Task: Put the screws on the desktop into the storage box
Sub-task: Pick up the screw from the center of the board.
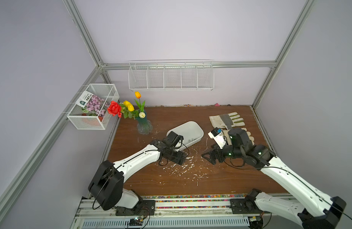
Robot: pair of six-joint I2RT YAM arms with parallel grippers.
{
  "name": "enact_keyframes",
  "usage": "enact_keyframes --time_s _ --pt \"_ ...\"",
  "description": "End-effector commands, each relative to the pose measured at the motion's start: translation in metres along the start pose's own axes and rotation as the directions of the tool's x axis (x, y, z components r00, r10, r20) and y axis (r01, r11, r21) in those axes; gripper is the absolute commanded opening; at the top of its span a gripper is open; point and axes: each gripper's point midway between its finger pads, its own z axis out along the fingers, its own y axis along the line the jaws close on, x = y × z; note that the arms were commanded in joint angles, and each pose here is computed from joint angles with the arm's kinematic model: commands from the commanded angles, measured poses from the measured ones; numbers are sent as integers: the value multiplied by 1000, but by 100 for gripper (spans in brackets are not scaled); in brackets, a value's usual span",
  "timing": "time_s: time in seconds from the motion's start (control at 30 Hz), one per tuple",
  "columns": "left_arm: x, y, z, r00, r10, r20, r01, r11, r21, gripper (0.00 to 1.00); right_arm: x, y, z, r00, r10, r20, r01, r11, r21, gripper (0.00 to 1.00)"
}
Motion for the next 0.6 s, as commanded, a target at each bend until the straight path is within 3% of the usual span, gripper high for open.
enact_keyframes --time_s 0.0,0.23,0.57 --pt "-10 2 9 1000 -16 4 16 999 -28 71 9 7 0 1000 16 -18 -16 999 -42 98" --pt "-18 6 22 999 -11 44 15 997 -76 46 8 5 0 1000 13 -8 -13 999 -35 97" --pt "-23 11 44 999 25 49 -18 990 -143 41 8 -1 1 1000 16 -5 -16 1000 0 95"
